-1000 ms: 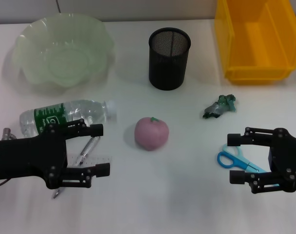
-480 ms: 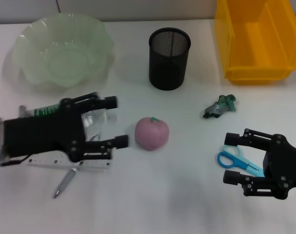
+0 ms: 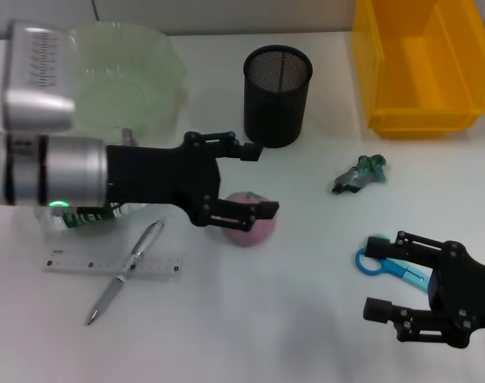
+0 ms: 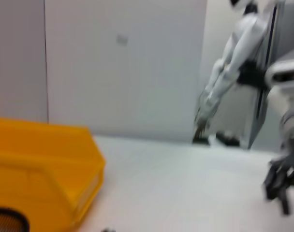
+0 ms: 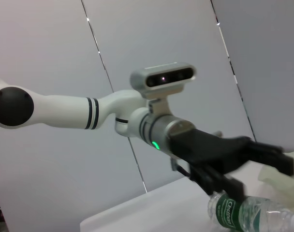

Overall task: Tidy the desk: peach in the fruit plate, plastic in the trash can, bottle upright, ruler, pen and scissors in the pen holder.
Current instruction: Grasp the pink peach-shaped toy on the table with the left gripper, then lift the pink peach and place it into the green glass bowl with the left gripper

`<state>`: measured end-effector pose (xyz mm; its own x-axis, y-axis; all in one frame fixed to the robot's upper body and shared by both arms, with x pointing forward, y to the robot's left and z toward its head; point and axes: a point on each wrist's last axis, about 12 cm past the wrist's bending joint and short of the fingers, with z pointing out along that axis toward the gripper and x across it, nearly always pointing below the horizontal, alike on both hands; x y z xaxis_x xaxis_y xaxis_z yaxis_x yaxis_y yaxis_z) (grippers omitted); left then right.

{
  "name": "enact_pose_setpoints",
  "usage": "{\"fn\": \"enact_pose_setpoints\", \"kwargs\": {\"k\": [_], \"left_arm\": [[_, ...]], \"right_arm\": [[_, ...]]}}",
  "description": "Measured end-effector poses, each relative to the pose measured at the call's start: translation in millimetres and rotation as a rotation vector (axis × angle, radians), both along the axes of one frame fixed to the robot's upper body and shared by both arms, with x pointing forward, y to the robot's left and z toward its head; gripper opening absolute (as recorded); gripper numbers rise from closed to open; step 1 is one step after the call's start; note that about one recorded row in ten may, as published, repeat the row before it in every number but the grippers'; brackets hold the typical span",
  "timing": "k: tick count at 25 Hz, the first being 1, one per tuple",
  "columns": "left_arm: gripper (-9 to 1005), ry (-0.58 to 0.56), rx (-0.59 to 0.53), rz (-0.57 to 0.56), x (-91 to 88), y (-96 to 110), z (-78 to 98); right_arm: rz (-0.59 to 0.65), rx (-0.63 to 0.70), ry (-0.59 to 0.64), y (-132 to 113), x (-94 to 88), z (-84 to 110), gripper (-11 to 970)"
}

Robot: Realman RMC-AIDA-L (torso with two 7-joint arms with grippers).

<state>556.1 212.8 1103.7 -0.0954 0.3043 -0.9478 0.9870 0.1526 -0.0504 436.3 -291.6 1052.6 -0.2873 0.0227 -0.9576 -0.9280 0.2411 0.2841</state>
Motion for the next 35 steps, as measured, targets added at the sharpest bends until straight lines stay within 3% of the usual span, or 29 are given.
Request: {"fn": "enact_pose_setpoints", "kwargs": {"k": [5,16,33,35], "left_arm": [[804,-0.018,0.127,0.008,5.4,-17.1,-15.8],[787,0.003,0.268,0.072,5.7,-25.6,-40.8],[760,0.017,0.288,0.143,8.8,-22.9,-49.4],[664,0.028,0.284,0.158,9.8,-22.1,-48.9]], "right_arm": [[-0.012,0.014,0.002,-0.7,-3.8,-1.6,817],[0.004,0.028,-0.006,2.7,-1.2,0.6,816],[0.005,0.032,-0.001,5.5,0.8,-0.3,817],[0.005,0.032,-0.001,5.5,0.9,-0.2,817]]}}
